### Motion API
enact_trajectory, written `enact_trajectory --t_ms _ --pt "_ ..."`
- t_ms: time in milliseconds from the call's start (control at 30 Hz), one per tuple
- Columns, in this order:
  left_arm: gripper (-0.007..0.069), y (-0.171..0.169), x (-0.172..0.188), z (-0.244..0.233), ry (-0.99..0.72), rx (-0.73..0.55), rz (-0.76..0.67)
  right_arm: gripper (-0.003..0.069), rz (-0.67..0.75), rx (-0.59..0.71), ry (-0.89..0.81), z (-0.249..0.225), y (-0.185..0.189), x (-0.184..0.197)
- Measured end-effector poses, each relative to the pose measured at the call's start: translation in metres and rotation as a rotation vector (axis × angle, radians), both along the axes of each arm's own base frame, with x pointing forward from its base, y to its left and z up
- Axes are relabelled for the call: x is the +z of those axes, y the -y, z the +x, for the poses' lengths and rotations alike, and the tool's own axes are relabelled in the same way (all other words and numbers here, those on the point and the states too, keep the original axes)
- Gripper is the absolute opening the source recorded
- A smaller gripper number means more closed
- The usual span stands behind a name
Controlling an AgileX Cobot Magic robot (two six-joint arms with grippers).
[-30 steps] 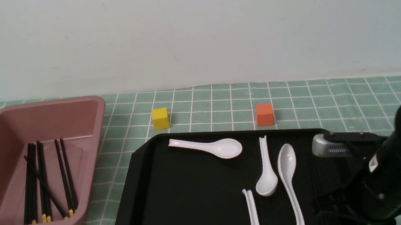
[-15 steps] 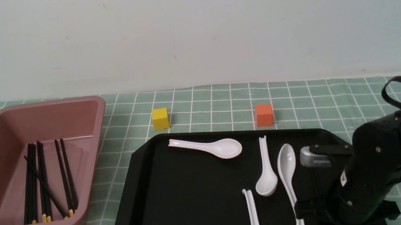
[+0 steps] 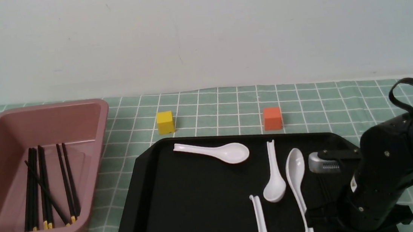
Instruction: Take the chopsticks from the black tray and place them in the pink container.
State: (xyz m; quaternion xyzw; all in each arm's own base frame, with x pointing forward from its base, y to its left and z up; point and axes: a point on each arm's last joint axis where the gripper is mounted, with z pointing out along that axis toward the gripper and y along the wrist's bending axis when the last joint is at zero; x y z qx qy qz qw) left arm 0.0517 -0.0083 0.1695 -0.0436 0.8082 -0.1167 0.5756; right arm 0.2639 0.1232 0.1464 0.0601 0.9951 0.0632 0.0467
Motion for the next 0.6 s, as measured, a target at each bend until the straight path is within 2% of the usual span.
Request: enact_trajectory --t_ms 200,333,433,600 --pt "0.0238 0.000 0.000 0.000 0.000 0.000 0.000 0.0134 -0.003 0.026 0.020 -0.006 0.003 0.037" --pt "0.0238 0.000 0.000 0.000 0.000 0.000 0.000 0.0134 0.122 0.031 0.152 -0.005 -0.007 0.103" --pt "0.0238 0.000 0.000 0.000 0.000 0.000 0.000 0.0134 0.276 0.132 0.272 -0.005 -0.039 0.143" --pt "0.0238 0.000 0.000 0.000 0.000 0.000 0.000 0.0134 0.532 0.376 0.464 0.005 -0.127 0.185"
